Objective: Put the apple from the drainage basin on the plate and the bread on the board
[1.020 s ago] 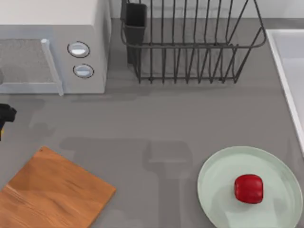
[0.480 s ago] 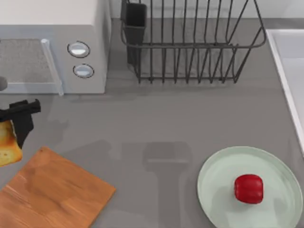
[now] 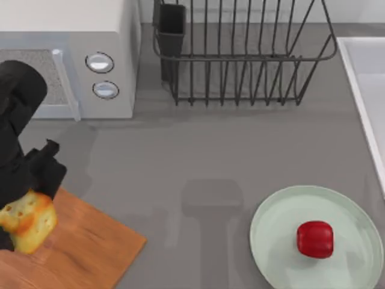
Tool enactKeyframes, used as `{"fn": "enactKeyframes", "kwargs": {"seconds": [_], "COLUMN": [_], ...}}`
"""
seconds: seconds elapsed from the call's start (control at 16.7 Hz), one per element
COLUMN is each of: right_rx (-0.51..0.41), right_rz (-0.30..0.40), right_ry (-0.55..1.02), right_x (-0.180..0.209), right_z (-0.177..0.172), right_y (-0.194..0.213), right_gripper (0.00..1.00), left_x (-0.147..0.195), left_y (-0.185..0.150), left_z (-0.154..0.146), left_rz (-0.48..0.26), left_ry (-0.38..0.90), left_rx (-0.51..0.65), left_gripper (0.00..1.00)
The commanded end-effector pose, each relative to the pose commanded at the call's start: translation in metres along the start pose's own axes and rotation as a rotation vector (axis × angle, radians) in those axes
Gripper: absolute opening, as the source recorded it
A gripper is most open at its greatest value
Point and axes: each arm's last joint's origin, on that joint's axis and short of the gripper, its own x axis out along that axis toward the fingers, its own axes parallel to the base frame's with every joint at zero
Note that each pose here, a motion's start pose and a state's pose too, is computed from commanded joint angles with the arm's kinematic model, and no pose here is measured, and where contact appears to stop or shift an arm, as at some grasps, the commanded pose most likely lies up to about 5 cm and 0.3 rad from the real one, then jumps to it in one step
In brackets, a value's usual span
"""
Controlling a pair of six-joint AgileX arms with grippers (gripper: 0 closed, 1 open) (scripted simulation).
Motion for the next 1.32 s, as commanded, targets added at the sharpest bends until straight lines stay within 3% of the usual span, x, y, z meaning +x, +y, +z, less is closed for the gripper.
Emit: {"fn": "enactKeyframes", "kwargs": {"seconds": [0.24,0.48,0.96,1.32], "right_rx": [0.000,0.000,0.000,0.000], "right_rz": [0.000,0.000,0.000,0.000], "right_ry": [0.000,0.000,0.000,0.000], "right_x": [0.000,0.000,0.000,0.000], "right_z": [0.000,0.000,0.000,0.000], "right_y": [0.000,0.000,0.000,0.000], "right_gripper": [1.00,1.00,1.00,1.00], "left_x": [0.003,0.003,0.003,0.023], "left_y": [0.010,0.018,0.019,0.016], "left_z": [-0.021,-0.032,-0.034,-0.033], "left_rz": [-0.034,-0.091,-0.102,-0.103], "left_ry": [-0.009,-0.009,-0.007,-0.009], "left_rx": [-0.285,-0.438,-0.469,-0.468], "left_gripper": [0.00,0.00,0.00,0.00]}}
